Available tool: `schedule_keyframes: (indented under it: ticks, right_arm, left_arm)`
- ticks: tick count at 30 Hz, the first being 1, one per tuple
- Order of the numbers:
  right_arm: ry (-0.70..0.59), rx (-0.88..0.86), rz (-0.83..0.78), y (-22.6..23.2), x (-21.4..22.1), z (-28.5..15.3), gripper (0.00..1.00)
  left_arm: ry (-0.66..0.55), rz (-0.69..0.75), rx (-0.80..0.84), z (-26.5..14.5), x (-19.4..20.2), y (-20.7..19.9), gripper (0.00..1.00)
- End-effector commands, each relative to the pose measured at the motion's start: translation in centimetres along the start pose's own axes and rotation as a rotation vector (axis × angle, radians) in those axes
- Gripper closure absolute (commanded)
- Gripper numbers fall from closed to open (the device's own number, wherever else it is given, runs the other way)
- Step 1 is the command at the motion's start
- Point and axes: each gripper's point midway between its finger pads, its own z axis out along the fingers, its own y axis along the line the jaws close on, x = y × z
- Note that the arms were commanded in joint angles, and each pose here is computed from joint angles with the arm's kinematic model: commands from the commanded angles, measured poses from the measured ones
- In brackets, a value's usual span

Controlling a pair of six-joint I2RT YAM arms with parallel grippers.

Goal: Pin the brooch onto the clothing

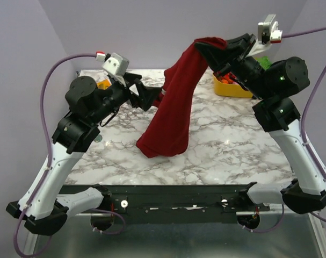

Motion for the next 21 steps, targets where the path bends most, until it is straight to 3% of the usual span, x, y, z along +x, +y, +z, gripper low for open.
schedule_keyframes:
  ticks: [1,4,6,9,10,11,13,14,15,17,21]
  right_arm:
    - [0.064,0.243,0.01,-2.6,3.9,-6.1,0.99]
    - [0.153,0.612,0.063,-7.4,9.5,-12.9,0.99]
    - [0.26,0.876,0.143,-9.4,15.4,-20.7,0.99]
    - [0.349,1.126,0.181,-10.1,20.7,-30.1,0.99]
    - [0.351,1.183,0.18,-10.2,21.0,-32.1,0.95]
    - [0.37,1.232,0.181,-10.1,21.8,-33.9,0.75]
    - [0.371,1.337,0.177,-9.8,21.9,-37.4,0.49]
    - [0.371,1.358,0.174,-9.7,21.8,-38.1,0.28]
    - [0.368,1.38,0.171,-9.5,21.2,-38.7,0.19]
    - [0.384,1.365,0.153,-9.5,20.9,-38.5,0.02]
    - [0.54,1.179,0.129,-9.1,22.6,-34.8,0.0]
  left_arm:
    - [0.1,0.008,-0.091,1.2,3.6,2.4,0.01]
    - [0.142,0.01,-0.127,1.5,5.3,3.4,0.01]
    - [0.178,-0.001,-0.142,1.8,6.9,4.0,0.01]
    - [0.243,-0.036,-0.157,2.3,9.9,4.6,0.01]
    - [0.263,-0.045,-0.154,2.6,10.9,4.7,0.01]
    - [0.296,-0.066,-0.163,2.7,12.6,5.0,0.01]
    - [0.349,-0.09,-0.177,3.0,15.0,5.5,0.01]
    - [0.383,-0.104,-0.185,3.1,16.7,5.8,0.01]
    - [0.405,-0.12,-0.193,3.1,17.7,5.9,0.01]
    - [0.472,-0.144,-0.205,3.7,20.5,6.5,0.01]
    - [0.565,-0.178,-0.197,5.0,24.1,6.9,0.01]
